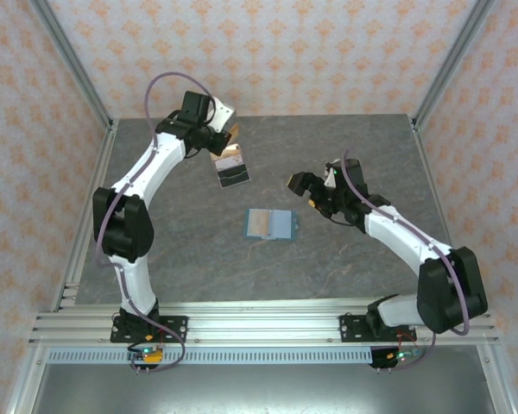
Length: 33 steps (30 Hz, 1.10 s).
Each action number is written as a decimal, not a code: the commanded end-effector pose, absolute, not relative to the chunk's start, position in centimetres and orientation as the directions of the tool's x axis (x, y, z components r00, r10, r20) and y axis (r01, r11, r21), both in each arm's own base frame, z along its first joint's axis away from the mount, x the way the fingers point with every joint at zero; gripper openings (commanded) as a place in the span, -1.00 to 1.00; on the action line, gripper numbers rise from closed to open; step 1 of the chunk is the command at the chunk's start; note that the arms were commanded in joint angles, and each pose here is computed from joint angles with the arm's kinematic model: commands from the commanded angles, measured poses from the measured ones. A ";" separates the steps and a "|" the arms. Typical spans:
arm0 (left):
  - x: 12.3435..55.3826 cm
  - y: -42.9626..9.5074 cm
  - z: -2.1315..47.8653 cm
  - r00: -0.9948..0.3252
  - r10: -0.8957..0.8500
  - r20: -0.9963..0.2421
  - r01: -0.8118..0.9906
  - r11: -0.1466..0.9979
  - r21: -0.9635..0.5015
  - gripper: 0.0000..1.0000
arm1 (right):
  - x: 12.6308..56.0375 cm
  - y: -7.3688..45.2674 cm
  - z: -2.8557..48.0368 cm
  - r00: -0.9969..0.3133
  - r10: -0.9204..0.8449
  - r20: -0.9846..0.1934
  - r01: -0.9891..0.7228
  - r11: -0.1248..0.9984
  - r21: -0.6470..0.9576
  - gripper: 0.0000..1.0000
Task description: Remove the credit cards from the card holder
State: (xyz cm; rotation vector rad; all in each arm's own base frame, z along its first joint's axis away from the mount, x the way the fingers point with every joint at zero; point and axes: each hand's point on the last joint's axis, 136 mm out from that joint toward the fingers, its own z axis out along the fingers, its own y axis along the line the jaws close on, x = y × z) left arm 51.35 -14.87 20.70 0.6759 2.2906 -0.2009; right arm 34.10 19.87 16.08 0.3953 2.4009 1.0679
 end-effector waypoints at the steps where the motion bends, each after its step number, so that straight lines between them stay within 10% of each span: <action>1: 51.3 -15.1 19.9 -0.500 0.579 -0.645 0.672 0.728 0.132 -1.00 | 35.0 20.1 17.2 -0.837 0.435 -0.330 0.045 0.658 0.752 0.99; 33: 54.9 -12.5 13.1 -0.327 0.732 -0.598 0.849 0.506 0.155 -1.00 | 36.7 22.5 16.0 -0.842 0.462 -0.277 0.109 0.649 0.753 0.99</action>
